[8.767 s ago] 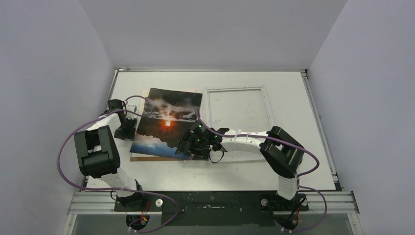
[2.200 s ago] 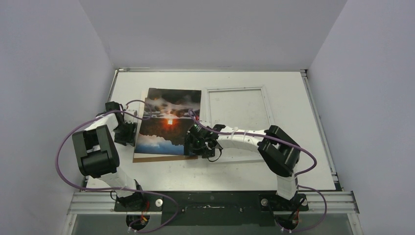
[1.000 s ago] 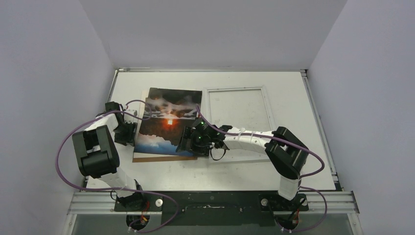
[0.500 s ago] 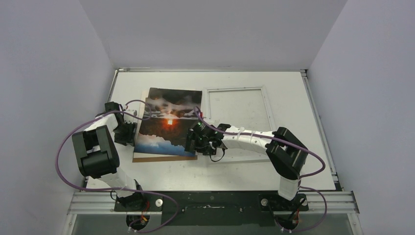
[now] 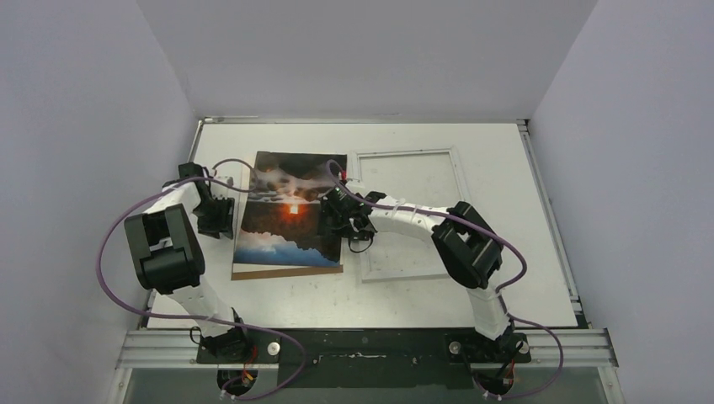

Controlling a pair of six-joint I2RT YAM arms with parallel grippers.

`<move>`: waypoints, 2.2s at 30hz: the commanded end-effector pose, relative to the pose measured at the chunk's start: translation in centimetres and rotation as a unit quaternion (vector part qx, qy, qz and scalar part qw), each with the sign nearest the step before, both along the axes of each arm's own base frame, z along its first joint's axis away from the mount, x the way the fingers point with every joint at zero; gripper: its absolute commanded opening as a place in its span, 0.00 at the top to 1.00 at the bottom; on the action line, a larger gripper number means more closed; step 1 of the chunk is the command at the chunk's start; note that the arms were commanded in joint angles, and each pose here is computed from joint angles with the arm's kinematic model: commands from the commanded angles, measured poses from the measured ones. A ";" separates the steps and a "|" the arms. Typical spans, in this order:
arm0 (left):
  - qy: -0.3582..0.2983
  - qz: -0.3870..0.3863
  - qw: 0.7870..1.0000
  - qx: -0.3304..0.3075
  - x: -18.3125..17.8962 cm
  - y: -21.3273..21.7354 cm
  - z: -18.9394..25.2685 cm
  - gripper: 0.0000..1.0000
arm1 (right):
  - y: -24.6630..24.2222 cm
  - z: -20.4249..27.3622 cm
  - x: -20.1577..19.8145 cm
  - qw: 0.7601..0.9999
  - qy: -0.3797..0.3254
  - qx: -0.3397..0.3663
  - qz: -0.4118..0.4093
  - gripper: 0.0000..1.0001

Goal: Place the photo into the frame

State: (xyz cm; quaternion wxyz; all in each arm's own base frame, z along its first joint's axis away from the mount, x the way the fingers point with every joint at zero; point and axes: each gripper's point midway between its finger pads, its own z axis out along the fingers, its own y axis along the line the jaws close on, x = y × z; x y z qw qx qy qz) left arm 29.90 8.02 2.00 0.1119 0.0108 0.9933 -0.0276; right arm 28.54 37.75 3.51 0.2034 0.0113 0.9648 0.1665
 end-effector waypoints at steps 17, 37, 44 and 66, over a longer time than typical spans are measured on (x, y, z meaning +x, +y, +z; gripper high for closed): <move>-0.031 0.044 0.998 0.015 9.7 -0.2 -0.5 0.60 | 2.4 -1.8 10.3 0.998 -0.017 0.064 -0.021 0.03; -0.018 0.042 0.999 0.013 8.5 -0.9 -0.8 0.60 | 7.9 6.6 9.0 0.971 -0.013 0.236 0.031 0.01; -0.017 0.038 0.999 0.015 8.2 -0.9 -0.9 0.60 | 7.1 9.4 8.8 0.970 -0.036 0.238 0.028 0.01; -0.017 0.033 0.999 0.018 7.8 -0.9 -1.0 0.60 | 9.3 17.0 6.4 0.913 -0.094 0.382 0.109 0.02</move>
